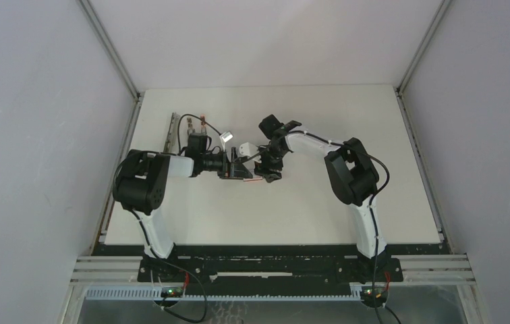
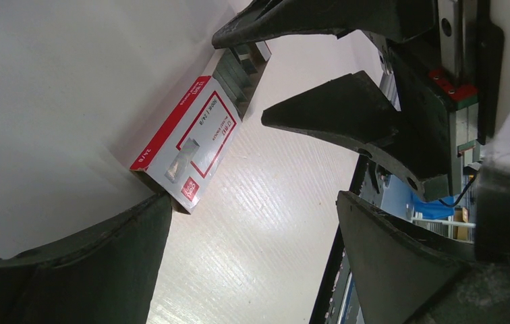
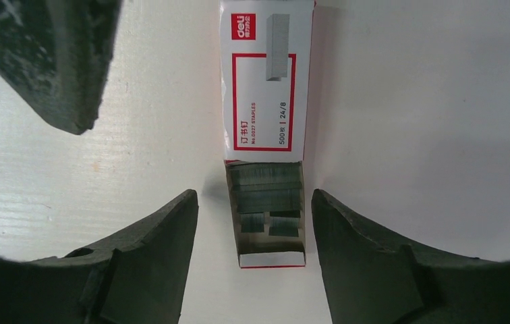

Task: Unload the staples from the stapler
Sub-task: Close the staple box at the center of the board.

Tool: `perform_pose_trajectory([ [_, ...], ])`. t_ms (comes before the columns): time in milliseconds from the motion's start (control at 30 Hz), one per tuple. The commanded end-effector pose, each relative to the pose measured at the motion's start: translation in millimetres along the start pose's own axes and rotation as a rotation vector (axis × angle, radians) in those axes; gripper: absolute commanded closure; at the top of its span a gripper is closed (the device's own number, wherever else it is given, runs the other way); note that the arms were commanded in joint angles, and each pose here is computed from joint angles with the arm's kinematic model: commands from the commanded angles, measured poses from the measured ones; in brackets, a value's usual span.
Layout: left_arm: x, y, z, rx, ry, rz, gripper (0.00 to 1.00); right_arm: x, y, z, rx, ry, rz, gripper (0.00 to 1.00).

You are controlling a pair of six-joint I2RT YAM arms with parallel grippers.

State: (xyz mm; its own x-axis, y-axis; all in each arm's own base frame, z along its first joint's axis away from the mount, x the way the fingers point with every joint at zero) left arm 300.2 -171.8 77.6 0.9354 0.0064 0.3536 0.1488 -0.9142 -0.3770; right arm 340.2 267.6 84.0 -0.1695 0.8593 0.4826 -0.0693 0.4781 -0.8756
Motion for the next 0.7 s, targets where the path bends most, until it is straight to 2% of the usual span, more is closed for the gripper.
perform_pose_trajectory([
  [0,4,3,-4,0.001,0.032,-0.003,0.03,31,-44,-8,-0.090,-0.020,-0.107,0.36],
  [400,7,-2,-3,0.000,0.034,-0.015,0.03,18,-77,-8,-0.117,0.107,-0.178,0.33],
  [500,8,-3,-3,0.001,0.034,-0.019,0.03,13,-87,-9,-0.121,0.229,-0.227,0.34],
  [667,8,-4,-3,-0.001,0.033,-0.020,0.03,0,-100,-7,-0.079,0.546,-0.320,0.35],
])
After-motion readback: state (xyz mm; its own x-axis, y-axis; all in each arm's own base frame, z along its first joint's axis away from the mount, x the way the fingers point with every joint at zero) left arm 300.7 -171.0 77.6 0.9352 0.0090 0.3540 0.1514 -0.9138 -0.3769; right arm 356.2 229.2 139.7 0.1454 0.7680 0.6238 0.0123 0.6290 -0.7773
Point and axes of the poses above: each gripper's point midway between its finger pads, its own y axis out along the fingers, its own z axis along the line the jaws close on, x = y × z, the point moved 7 cm from there along -y, back along the fingers, and after that the axes turned 5 degrees about -y, right-handed, at the moved point
